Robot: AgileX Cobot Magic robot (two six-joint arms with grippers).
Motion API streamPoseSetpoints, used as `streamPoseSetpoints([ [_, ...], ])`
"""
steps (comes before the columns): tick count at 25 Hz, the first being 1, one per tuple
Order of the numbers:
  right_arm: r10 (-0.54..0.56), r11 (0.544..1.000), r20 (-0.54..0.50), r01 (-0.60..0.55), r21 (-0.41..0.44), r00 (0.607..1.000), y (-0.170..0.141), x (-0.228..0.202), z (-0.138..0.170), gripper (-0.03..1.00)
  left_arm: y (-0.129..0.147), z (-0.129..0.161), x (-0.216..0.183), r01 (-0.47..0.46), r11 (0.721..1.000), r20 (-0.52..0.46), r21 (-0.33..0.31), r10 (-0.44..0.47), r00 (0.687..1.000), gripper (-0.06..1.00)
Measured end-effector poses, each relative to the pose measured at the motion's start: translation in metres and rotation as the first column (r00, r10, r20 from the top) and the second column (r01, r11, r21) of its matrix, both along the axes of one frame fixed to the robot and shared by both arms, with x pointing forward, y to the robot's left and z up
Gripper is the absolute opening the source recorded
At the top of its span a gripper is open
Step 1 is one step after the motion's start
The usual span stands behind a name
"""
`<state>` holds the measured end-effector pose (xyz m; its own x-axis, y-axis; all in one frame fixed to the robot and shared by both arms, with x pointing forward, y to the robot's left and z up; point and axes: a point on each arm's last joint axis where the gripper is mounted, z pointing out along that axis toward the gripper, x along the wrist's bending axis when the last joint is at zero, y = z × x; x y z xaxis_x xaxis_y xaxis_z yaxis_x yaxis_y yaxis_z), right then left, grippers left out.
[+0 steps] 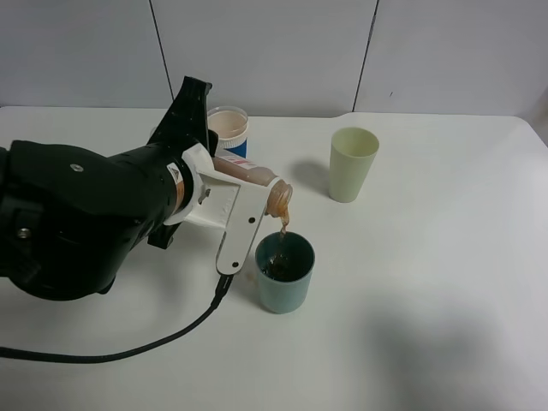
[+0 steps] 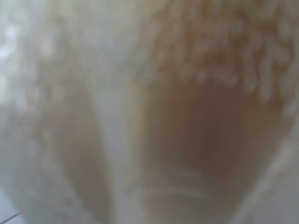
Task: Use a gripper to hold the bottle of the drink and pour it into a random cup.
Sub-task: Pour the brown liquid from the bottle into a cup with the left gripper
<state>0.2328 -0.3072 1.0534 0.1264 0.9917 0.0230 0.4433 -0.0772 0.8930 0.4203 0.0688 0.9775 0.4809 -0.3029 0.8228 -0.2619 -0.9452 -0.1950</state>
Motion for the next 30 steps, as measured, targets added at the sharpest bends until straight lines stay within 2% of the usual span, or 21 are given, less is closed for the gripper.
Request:
streamPoseSetpoints([
  [19, -0.018, 1.000, 0.001, 0.018, 0.004, 1.000, -0.0013, -0.0001, 0.0000, 1.00, -0.0022, -0.0003, -0.0028, 0.052, 0.996, 0.014, 0.075, -0.054, 0.998, 0.34],
  [30, -0.018, 1.000, 0.001, 0.018, 0.004, 1.000, -0.0013, -0.0001, 0.0000, 1.00, -0.0024, -0.0006, -0.0028, 0.065, 0.993, 0.015, 0.095, -0.067, 0.998, 0.34],
])
